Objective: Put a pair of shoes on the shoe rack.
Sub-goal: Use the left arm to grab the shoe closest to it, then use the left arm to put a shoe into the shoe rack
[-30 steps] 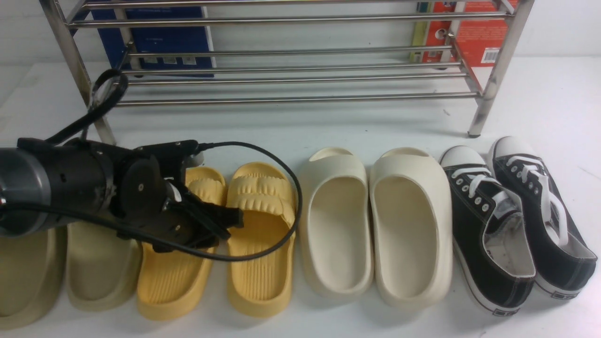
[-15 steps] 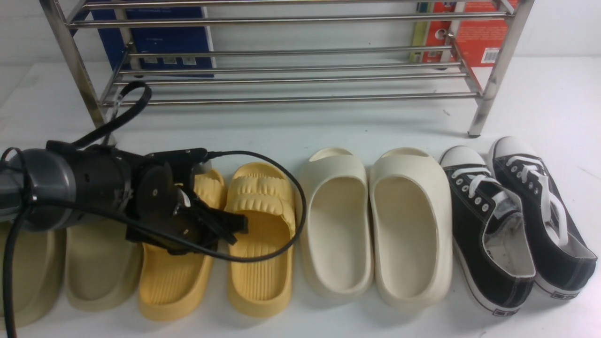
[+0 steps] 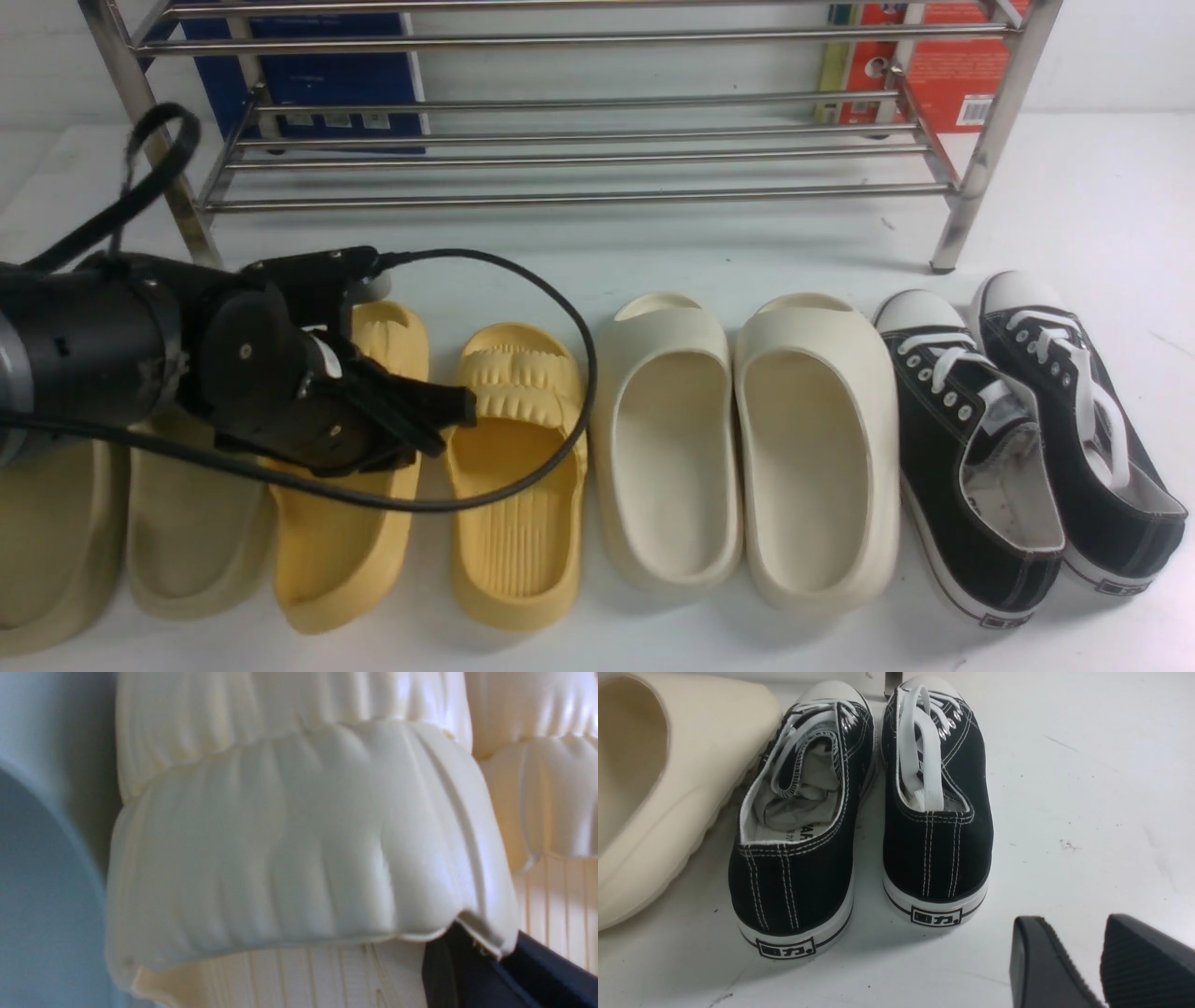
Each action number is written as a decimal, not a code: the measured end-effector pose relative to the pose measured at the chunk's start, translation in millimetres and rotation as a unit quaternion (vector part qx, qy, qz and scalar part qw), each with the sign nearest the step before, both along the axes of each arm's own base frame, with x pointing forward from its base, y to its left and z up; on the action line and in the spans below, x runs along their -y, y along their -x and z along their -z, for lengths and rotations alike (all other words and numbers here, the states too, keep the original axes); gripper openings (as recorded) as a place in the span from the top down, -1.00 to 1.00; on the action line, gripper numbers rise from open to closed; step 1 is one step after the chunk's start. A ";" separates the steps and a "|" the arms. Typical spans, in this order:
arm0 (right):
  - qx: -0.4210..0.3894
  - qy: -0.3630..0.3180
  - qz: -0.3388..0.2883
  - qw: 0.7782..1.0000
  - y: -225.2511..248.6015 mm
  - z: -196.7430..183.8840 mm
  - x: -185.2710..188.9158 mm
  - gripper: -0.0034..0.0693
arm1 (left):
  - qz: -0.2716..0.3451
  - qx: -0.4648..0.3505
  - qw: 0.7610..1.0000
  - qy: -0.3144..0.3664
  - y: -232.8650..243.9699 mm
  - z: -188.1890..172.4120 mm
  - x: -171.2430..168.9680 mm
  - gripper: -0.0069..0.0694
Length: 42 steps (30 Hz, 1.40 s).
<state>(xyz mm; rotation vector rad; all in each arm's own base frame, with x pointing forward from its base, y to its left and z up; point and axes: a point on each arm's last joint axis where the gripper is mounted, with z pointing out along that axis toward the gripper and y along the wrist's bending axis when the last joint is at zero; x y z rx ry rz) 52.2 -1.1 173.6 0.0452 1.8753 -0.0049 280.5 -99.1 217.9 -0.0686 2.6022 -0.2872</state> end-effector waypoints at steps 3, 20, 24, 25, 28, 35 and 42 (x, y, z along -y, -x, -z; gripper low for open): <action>0.000 0.000 0.000 1.000 0.0 0.0 0.0 0.25 | 0.007 0.005 1.000 -0.001 4.4 -18.6 -1.4 0.78; 0.000 0.000 0.000 1.000 0.0 0.0 0.0 0.25 | 0.058 0.041 0.987 -0.141 -101.6 -75.5 17.5 0.78; 0.000 0.000 0.000 1.000 0.0 0.0 0.0 0.25 | 0.049 0.073 0.980 -0.177 -134.3 -84.5 21.4 0.78; 0.000 0.000 0.000 1.000 0.0 0.0 0.0 0.25 | 0.047 0.081 0.978 -0.184 -140.4 -86.6 22.1 0.78; 0.000 0.000 0.000 1.000 0.0 0.0 0.0 0.25 | 0.044 0.082 0.976 -0.197 -151.4 -86.1 23.5 0.78; 0.000 0.000 0.000 1.000 0.0 0.0 0.0 0.25 | 0.045 0.095 0.967 -0.230 -185.9 -73.8 23.5 0.78; 0.000 0.000 0.000 1.000 0.0 0.0 0.0 0.25 | 0.034 0.093 0.966 -0.240 -205.3 -58.6 -3.5 0.78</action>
